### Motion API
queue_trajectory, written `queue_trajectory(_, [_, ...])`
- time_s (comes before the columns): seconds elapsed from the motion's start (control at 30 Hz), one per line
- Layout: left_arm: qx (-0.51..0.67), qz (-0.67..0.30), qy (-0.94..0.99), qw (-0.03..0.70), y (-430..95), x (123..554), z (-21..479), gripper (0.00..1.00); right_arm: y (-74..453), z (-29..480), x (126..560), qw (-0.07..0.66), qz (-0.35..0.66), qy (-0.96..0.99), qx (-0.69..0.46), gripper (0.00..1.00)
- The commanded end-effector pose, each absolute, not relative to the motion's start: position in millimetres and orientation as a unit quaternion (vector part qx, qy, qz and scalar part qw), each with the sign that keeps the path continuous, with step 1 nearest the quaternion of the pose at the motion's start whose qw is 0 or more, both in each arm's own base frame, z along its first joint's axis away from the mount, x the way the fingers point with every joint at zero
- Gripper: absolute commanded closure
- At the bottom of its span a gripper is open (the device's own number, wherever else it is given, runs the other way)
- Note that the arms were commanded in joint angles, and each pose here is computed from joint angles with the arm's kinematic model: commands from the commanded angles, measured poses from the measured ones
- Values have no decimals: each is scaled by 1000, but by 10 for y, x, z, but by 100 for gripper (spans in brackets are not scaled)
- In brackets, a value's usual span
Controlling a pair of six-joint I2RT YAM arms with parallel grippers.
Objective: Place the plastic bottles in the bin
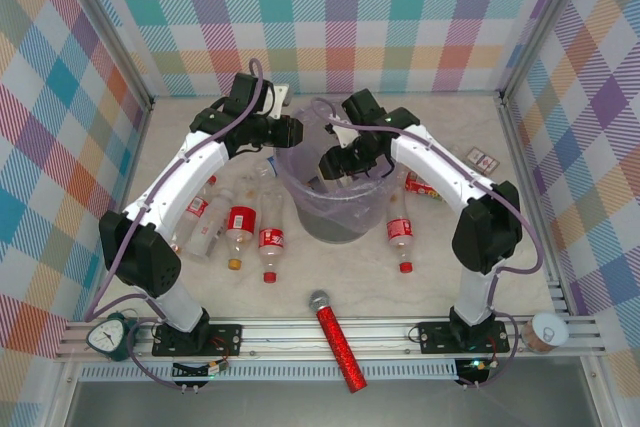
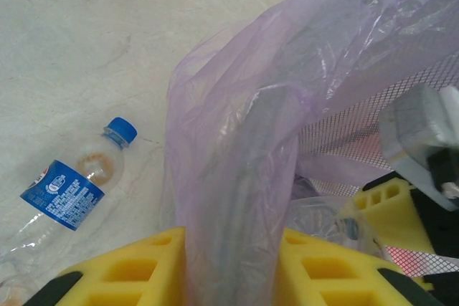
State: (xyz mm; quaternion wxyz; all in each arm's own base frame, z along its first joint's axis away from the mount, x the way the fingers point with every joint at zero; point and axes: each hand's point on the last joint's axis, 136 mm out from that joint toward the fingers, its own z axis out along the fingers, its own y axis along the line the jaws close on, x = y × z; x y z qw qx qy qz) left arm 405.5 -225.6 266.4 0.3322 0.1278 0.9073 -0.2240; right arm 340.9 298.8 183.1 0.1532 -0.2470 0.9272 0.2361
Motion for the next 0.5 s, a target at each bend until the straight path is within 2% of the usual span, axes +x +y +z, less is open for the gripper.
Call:
queue_trajectory(0.0, [130, -213, 923, 292, -2274, 3930, 2399, 68, 3002, 2008, 3427, 186, 245, 919, -247, 42])
queue_trajectory(0.07, [130, -212, 923, 293, -2269, 3933, 2407, 69, 3004, 1981, 3423, 183, 245, 919, -248, 37])
queue_trajectory(0.33, [129, -213, 924, 291, -2273, 3937, 2384, 69, 2988, 2179, 3441, 205, 245, 914, -249, 24])
queue_trajectory(0.47, [130, -213, 924, 291, -2278, 3947, 2394, 69, 2956, 2348, 3426, 222, 245, 910, -251, 22])
